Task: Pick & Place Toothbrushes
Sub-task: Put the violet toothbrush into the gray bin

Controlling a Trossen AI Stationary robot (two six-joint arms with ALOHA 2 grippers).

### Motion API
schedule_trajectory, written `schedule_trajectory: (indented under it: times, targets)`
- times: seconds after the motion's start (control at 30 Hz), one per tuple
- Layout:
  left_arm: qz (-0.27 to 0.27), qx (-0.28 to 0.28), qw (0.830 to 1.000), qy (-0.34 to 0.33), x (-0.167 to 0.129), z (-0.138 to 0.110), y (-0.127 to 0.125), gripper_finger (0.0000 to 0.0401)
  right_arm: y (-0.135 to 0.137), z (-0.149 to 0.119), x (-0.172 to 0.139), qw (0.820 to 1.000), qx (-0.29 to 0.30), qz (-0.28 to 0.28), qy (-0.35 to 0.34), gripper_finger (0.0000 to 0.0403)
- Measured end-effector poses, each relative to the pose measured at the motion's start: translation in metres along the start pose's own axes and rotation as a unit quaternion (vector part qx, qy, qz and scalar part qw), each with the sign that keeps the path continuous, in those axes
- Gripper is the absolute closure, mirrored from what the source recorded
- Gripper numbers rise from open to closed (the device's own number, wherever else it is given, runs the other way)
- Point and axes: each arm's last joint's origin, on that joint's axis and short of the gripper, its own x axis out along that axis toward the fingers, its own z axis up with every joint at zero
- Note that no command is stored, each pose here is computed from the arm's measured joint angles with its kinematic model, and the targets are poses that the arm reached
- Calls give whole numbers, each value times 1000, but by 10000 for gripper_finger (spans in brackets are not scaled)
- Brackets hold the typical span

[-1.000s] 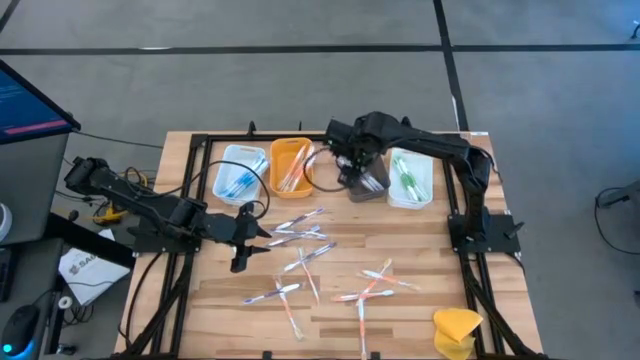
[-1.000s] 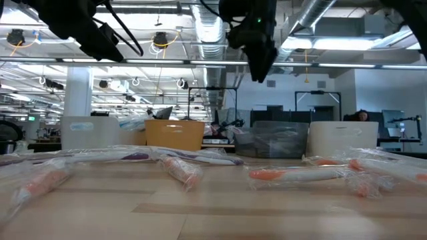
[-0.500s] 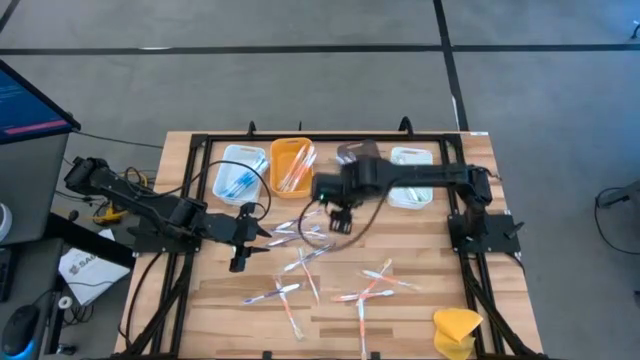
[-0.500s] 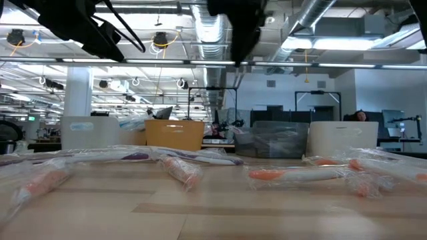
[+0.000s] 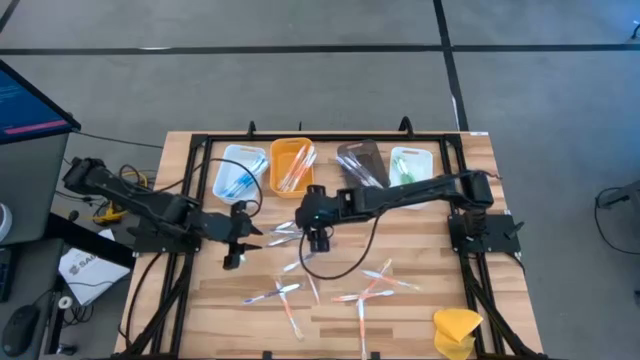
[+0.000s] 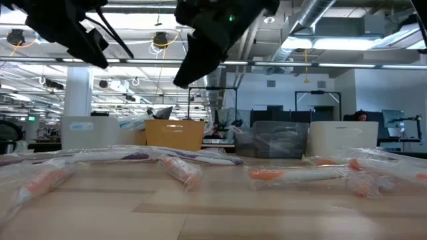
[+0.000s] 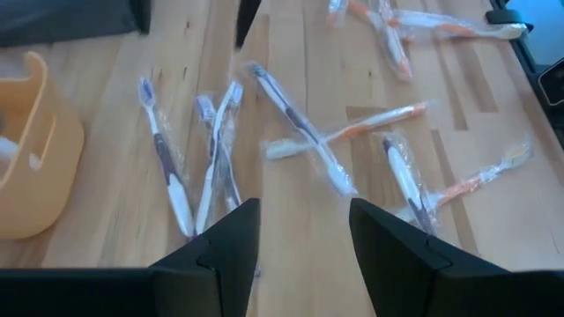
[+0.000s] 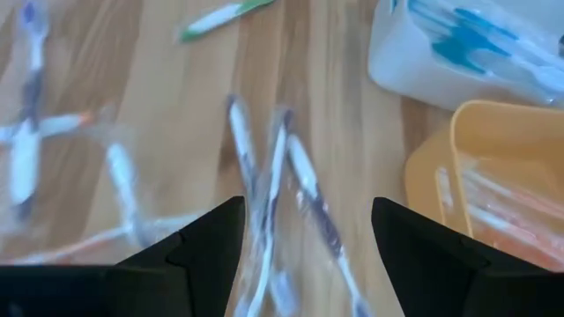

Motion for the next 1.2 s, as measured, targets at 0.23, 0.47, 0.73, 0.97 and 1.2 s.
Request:
schedule_trajectory:
  times: [0.23,0.47,0.73,0.97,1.2]
  targets:
    - [-1,-3,1000,-10,-4,1,1,229,-10,-29,23,999,37,6,-4,159]
    - [-1,-3,1000,-8,-4,0,1,229,4,-54,30,997,56,21,51,159]
    - [-1,-3,1000,-8,-4,0,1,229,17,-60,29,993,81,29,76,159]
    - [1,-3,1000,-9,-4,0,1,229,23,-66,41,991,88,30,96,159]
    - [3,-3,1000,-9,-4,0,1,229,19,-85,74,986,98,25,135,159]
